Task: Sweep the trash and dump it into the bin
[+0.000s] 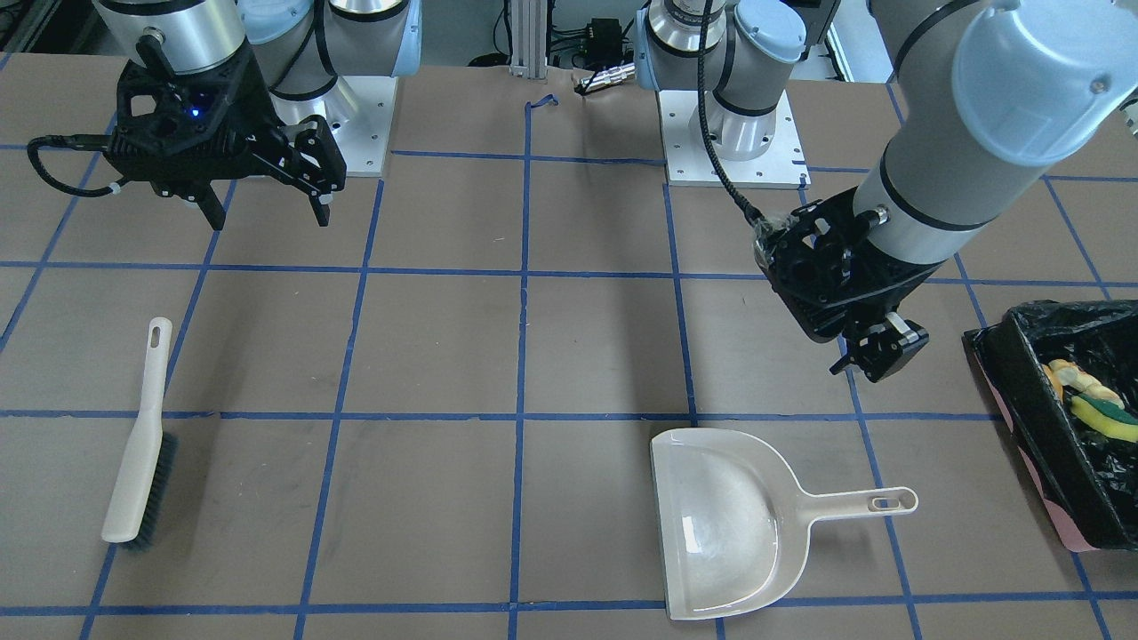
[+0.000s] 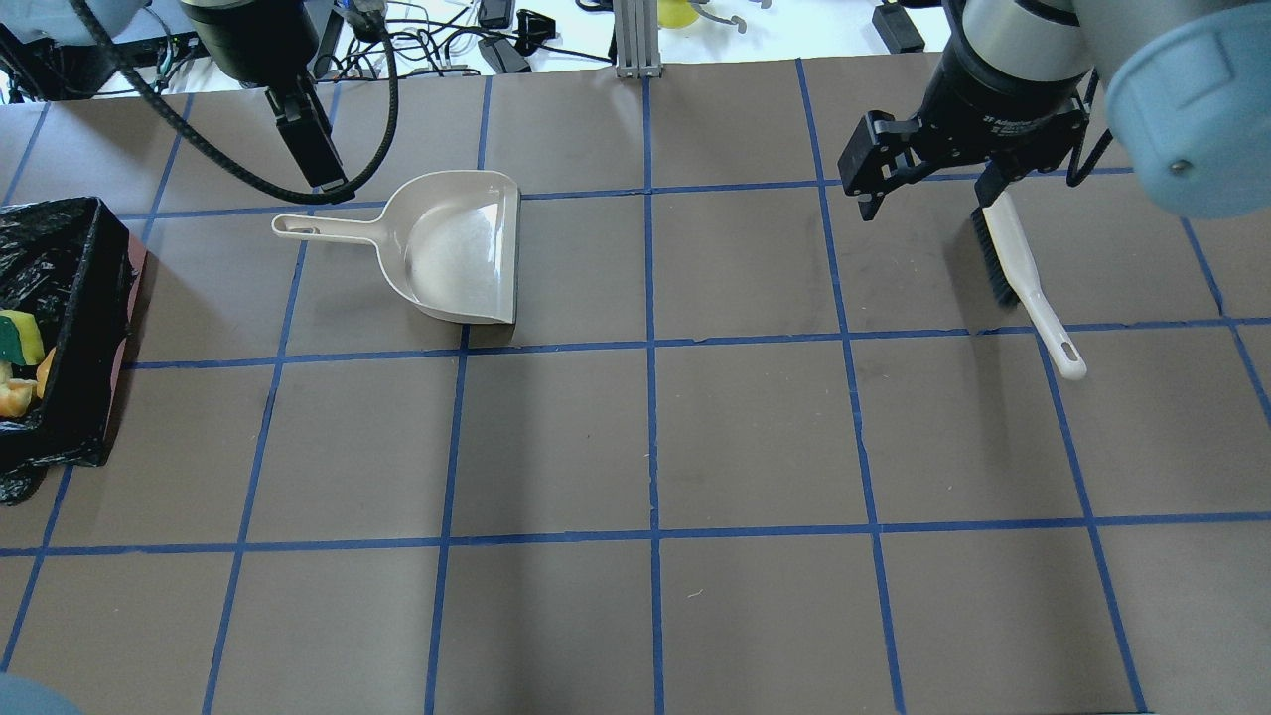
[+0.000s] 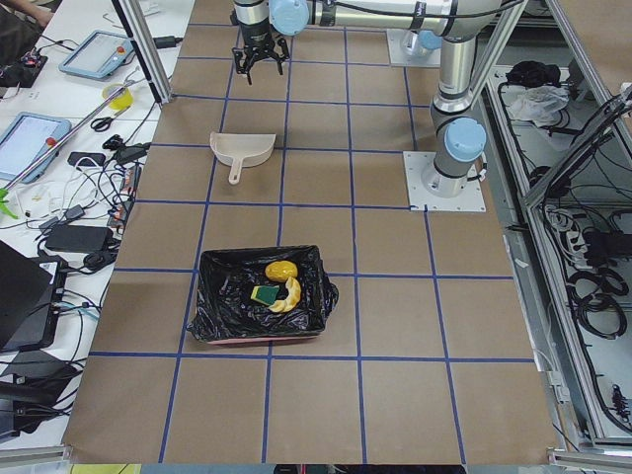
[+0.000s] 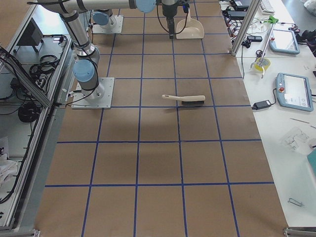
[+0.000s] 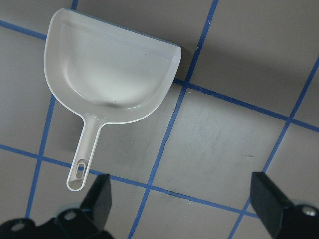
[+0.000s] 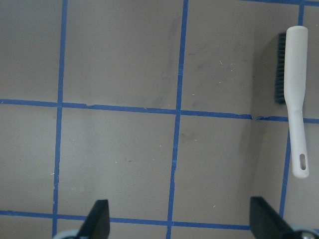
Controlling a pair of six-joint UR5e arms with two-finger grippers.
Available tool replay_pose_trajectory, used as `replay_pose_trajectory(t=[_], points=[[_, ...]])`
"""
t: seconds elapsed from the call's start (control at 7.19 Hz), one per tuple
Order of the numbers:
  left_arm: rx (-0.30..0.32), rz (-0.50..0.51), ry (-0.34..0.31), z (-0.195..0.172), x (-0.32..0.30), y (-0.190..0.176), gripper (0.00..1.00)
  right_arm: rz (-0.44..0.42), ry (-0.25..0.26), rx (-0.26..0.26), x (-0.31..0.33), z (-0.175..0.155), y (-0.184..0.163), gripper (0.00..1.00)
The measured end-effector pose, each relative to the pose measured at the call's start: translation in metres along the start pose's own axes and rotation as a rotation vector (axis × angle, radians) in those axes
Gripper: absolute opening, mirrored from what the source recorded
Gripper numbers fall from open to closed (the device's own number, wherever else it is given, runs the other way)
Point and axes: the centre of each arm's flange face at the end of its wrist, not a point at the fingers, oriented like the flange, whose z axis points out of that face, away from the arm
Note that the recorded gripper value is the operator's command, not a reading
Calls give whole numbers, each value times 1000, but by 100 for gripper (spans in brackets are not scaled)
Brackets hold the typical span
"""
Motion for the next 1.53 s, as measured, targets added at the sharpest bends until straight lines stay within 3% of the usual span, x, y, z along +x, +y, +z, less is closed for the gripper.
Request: replay_pose_trajectory(t=[0.28, 0.7, 0.83, 1.11, 1.39, 1.53], points=[[-2, -229, 11, 6, 1, -6, 100, 0, -3, -2, 0, 0, 0, 100], [90, -523, 84, -5, 28, -31, 100, 2, -1, -6, 0, 0, 1, 100], [65, -616, 51, -13, 41, -33, 100, 3, -1, -6, 0, 0, 1, 100], [14, -781, -79, -36, 59, -24, 96, 3, -1, -5, 0, 0, 1, 100], [35, -928, -123, -49, 69, -17, 97, 2, 0, -6, 0, 0, 1, 100], [59, -956, -108, -53, 73, -16, 98, 2, 0, -5, 0, 0, 1, 100]])
